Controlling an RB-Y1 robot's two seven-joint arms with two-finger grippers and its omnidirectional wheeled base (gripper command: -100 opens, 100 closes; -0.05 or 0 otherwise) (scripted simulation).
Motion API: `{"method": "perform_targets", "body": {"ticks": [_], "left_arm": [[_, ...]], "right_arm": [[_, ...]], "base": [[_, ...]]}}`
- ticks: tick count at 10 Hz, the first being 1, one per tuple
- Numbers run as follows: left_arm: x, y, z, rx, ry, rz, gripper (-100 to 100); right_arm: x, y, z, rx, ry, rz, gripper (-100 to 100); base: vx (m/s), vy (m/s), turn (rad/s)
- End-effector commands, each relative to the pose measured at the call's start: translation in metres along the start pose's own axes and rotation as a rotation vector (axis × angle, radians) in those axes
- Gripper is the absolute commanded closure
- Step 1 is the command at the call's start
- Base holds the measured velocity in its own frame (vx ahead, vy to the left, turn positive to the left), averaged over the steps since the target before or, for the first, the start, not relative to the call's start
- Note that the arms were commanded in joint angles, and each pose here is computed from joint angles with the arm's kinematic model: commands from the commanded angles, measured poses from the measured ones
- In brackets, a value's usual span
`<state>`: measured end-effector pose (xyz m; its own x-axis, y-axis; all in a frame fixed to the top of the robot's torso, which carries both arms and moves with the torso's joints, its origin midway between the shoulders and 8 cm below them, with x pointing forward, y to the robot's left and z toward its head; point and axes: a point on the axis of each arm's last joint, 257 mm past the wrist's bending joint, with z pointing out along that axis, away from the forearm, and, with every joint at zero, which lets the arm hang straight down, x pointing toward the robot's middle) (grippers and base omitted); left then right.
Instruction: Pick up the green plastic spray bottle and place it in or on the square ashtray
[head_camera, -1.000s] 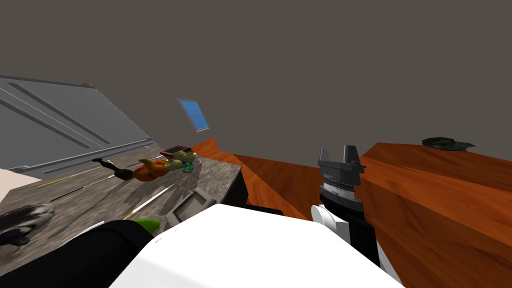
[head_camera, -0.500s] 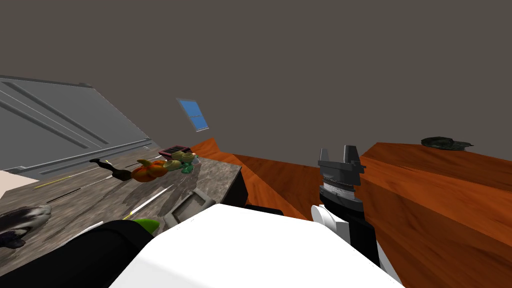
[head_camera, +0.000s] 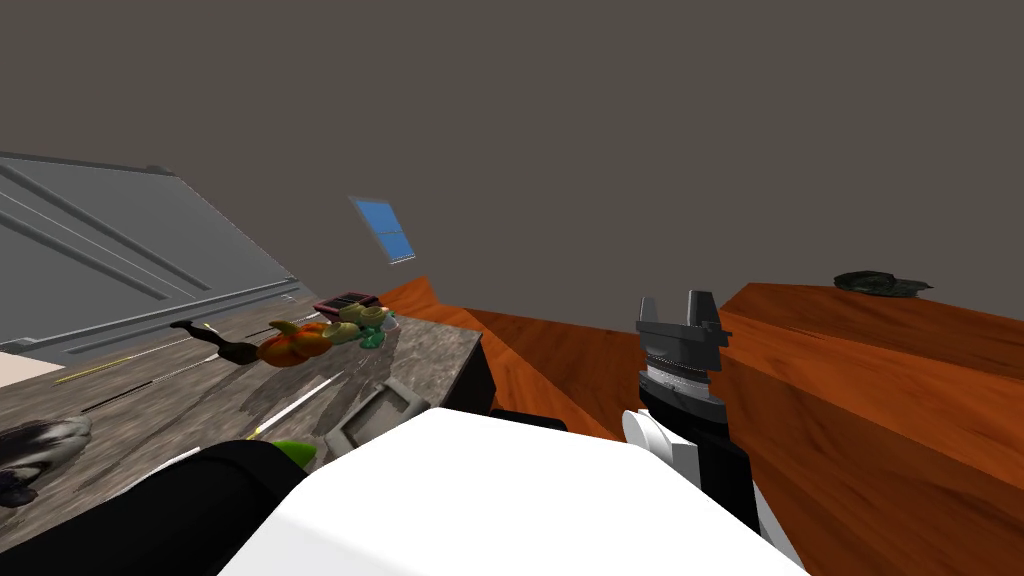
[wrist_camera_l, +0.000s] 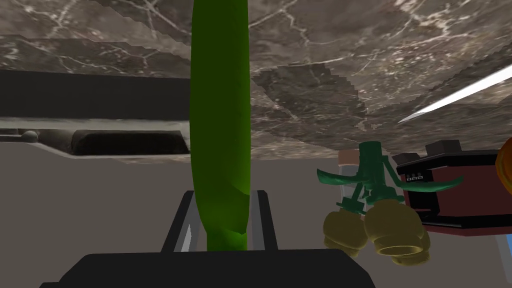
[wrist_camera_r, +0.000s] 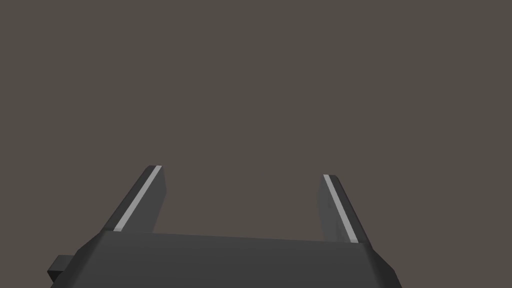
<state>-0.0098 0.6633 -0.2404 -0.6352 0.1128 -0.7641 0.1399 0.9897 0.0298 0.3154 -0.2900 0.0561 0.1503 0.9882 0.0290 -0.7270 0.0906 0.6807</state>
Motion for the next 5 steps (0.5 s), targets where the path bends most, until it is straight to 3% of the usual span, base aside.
{"method": "perform_targets", "body": {"ticks": [1, 3, 5], "left_arm": [[0.012, 0.003, -0.004, -0.018, 0.043, -0.001, 100], [0.027, 0.005, -0.013, -0.035, 0.097, -0.005, 100], [0.027, 0.005, -0.013, -0.035, 0.097, -0.005, 100]], "right_arm": [[0.0, 0.0, 0.0, 0.0, 0.0, 0.0, 0], [0.0, 0.0, 0.0, 0.0, 0.0, 0.0, 0], [0.0, 0.0, 0.0, 0.0, 0.0, 0.0, 0]], "base": [[-0.055, -0.003, -0.101], [-0.065, -0.025, -0.072], [-0.036, -0.019, 0.016]]}}
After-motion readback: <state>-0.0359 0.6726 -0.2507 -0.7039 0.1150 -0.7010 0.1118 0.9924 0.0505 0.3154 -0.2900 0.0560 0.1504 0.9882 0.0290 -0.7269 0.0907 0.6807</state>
